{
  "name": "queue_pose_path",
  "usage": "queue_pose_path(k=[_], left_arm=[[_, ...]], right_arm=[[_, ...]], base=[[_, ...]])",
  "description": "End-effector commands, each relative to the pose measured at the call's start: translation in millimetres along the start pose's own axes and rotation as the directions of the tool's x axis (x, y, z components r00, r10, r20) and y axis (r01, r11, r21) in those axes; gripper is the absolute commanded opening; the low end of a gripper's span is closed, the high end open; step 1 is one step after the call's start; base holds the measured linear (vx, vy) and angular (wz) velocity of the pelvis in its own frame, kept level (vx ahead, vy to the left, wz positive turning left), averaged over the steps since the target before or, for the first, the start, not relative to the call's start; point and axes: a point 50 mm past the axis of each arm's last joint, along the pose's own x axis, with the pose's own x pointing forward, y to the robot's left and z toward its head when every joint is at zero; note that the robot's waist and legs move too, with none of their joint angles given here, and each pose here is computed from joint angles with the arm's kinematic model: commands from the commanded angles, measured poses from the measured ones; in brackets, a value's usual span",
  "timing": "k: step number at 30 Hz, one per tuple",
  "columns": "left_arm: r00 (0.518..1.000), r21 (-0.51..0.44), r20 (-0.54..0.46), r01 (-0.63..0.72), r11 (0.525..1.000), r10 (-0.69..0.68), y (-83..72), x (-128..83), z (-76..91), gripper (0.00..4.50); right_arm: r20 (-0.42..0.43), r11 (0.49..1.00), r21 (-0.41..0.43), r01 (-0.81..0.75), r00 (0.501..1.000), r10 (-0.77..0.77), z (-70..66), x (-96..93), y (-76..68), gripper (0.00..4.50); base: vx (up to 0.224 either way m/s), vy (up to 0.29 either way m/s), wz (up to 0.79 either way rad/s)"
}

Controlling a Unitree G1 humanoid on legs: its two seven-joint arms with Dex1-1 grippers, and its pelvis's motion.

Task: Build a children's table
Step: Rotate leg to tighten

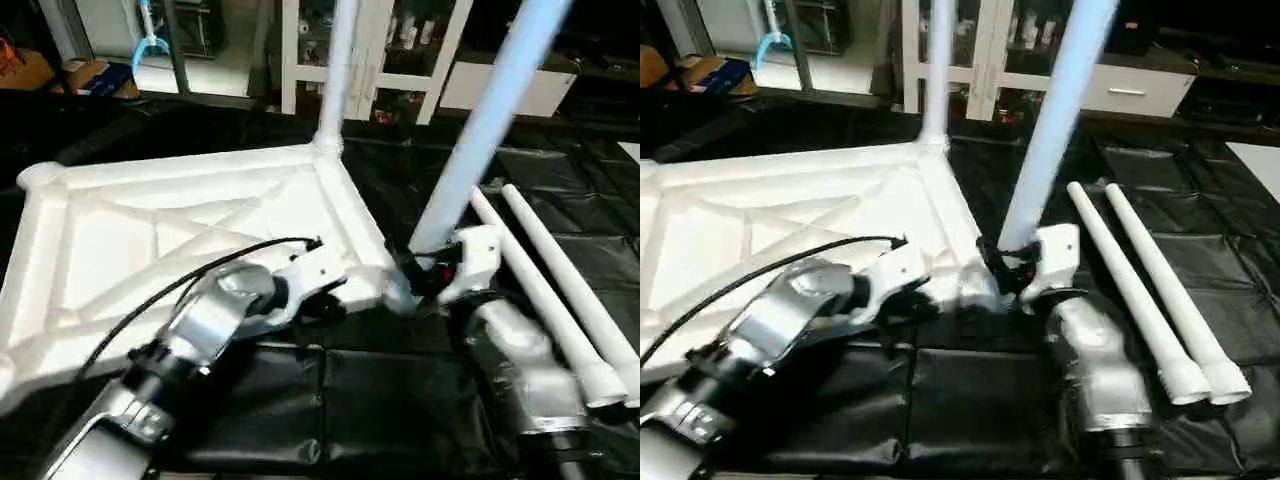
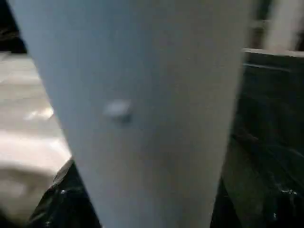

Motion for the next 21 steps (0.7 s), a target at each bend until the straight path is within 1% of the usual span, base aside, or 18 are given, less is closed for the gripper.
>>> queue_pose_path(k=[1,2,4,7,9,10,12,14,16,21], left_arm=[[0.994,-0.006,-0.012,0.109,0.994,-0.109,-12.6,2,-7.3,0.00],[0.991,0.001,-0.012,0.132,0.991,-0.132,-14.8,1,-7.9,0.00],[0.990,0.010,-0.020,0.143,0.990,-0.143,-15.5,0,-8.8,0.00],[0.989,0.011,-0.023,0.144,0.990,-0.144,-15.4,-2,-9.8,0.00],[0.989,0.008,-0.022,0.143,0.990,-0.143,-15.0,-2,-10.2,0.00],[0.989,0.007,-0.021,0.144,0.990,-0.144,-15.0,-3,-10.5,0.00],[0.989,0.006,-0.020,0.147,0.989,-0.147,-15.5,-4,-10.6,0.00],[0.988,0.006,-0.020,0.150,0.989,-0.150,-16.1,-5,-10.8,0.00],[0.987,0.004,-0.021,0.157,0.988,-0.157,-17.0,-5,-11.1,0.00],[0.986,0.001,-0.025,0.167,0.986,-0.167,-17.7,-6,-11.8,0.00]], right_arm=[[-0.061,0.991,-0.036,-0.126,0.990,0.123,2.0,-16.2,-11.2,3.46],[-0.112,0.977,-0.054,-0.208,0.973,0.201,-0.1,-23.1,-12.9,3.46],[-0.153,0.963,-0.065,-0.261,0.956,0.249,-1.0,-29.1,-16.1,3.46],[-0.169,0.954,-0.025,-0.300,0.942,0.291,0.4,-34.3,-21.5,3.46],[-0.175,0.947,-0.013,-0.321,0.933,0.314,1.0,-36.4,-22.9,3.46],[-0.179,0.939,-0.002,-0.344,0.924,0.338,0.9,-37.6,-22.6,3.21],[-0.179,0.935,0.008,-0.355,0.919,0.351,0.4,-37.3,-21.6,3.21],[-0.178,0.930,0.017,-0.368,0.914,0.365,-0.2,-36.5,-20.3,2.95],[-0.172,0.923,0.032,-0.384,0.908,0.383,-1.3,-35.0,-19.3,2.79],[-0.172,0.928,0.025,-0.372,0.913,0.371,-2.5,-34.0,-19.5,2.36]], base=[[0.000,0.000,0.00],[0.000,0.000,0.00],[0.000,0.000,0.00],[0.000,0.000,0.00],[0.000,0.000,0.00],[0.000,0.000,0.00],[0.000,0.000,0.00],[0.000,0.000,0.00],[0.000,0.000,0.00],[0.000,0.000,0.00]])
